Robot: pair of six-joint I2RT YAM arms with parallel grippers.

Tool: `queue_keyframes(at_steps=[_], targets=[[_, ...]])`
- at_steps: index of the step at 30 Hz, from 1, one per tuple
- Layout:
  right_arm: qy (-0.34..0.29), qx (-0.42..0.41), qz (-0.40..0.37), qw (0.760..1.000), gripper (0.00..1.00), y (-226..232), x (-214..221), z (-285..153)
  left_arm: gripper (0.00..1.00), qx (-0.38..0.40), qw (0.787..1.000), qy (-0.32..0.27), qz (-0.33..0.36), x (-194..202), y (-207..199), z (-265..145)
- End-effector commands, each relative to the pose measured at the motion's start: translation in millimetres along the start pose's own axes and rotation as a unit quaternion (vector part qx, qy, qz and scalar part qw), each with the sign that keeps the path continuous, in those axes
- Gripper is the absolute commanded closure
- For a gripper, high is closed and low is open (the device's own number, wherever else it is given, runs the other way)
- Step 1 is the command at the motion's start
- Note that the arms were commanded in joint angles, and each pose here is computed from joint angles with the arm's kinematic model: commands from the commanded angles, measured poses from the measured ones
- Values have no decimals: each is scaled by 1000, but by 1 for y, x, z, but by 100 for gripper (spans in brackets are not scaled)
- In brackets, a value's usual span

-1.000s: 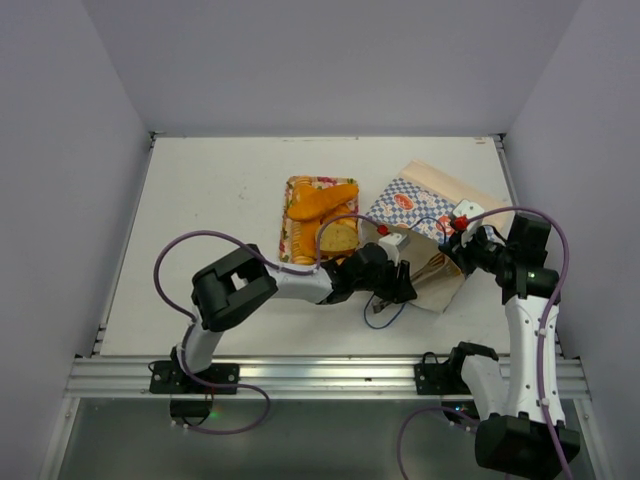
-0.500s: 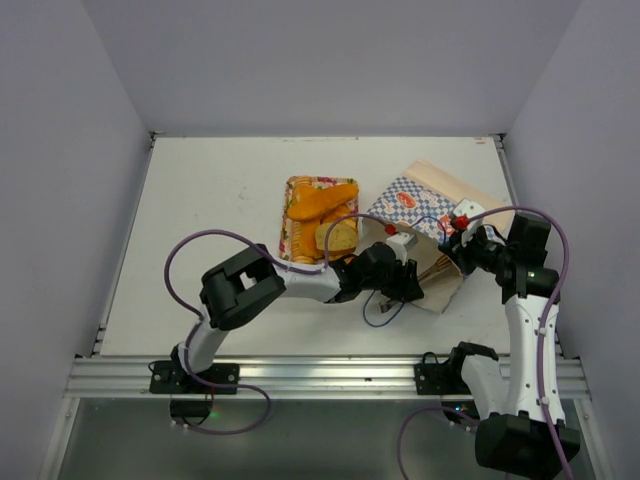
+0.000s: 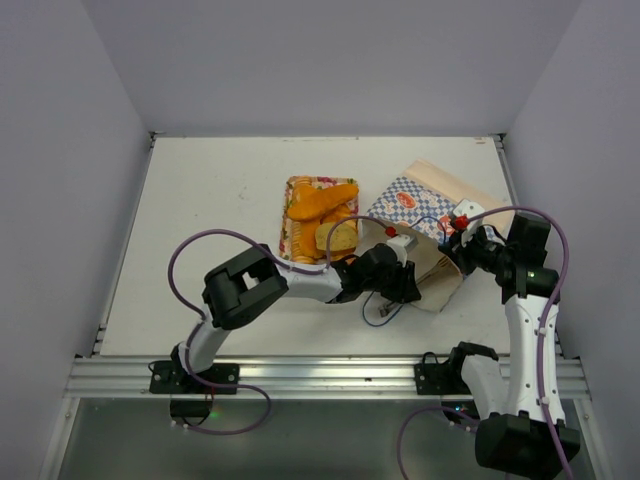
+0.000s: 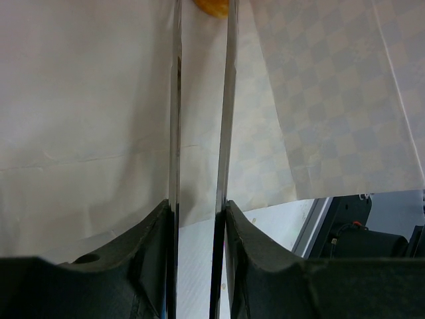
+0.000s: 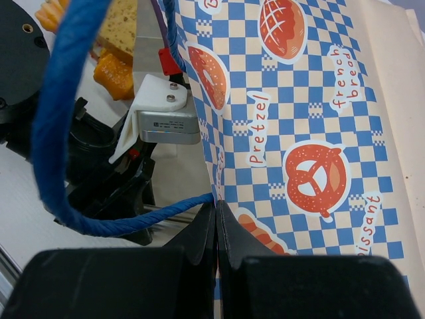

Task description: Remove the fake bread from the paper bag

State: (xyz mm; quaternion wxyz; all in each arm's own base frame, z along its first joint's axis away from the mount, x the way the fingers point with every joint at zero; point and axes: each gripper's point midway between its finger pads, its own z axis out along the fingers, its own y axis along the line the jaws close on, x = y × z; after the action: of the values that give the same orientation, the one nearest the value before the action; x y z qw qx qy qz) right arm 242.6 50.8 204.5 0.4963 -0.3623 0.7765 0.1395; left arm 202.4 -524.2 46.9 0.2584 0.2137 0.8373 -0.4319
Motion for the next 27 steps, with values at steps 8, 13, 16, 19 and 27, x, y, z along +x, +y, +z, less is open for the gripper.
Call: queue_keyframes(at_steps=[8, 13, 16, 19, 27], targets=[[0, 31, 10, 999, 100, -12, -2, -1, 100, -30, 998, -49, 32, -29, -3, -46], [0, 47, 14, 999, 100, -17, -3, -2, 100, -35, 998, -48, 37, -26, 3, -62], [3, 58, 17, 998, 100, -20, -2, -3, 100, -39, 998, -45, 38, -22, 7, -72], [2, 61, 17, 998, 100, -21, -3, -4, 100, -41, 997, -50, 42, -23, 8, -81], [2, 69, 19, 997, 100, -23, -3, -5, 100, -40, 995, -70, 54, -37, -1, -104]])
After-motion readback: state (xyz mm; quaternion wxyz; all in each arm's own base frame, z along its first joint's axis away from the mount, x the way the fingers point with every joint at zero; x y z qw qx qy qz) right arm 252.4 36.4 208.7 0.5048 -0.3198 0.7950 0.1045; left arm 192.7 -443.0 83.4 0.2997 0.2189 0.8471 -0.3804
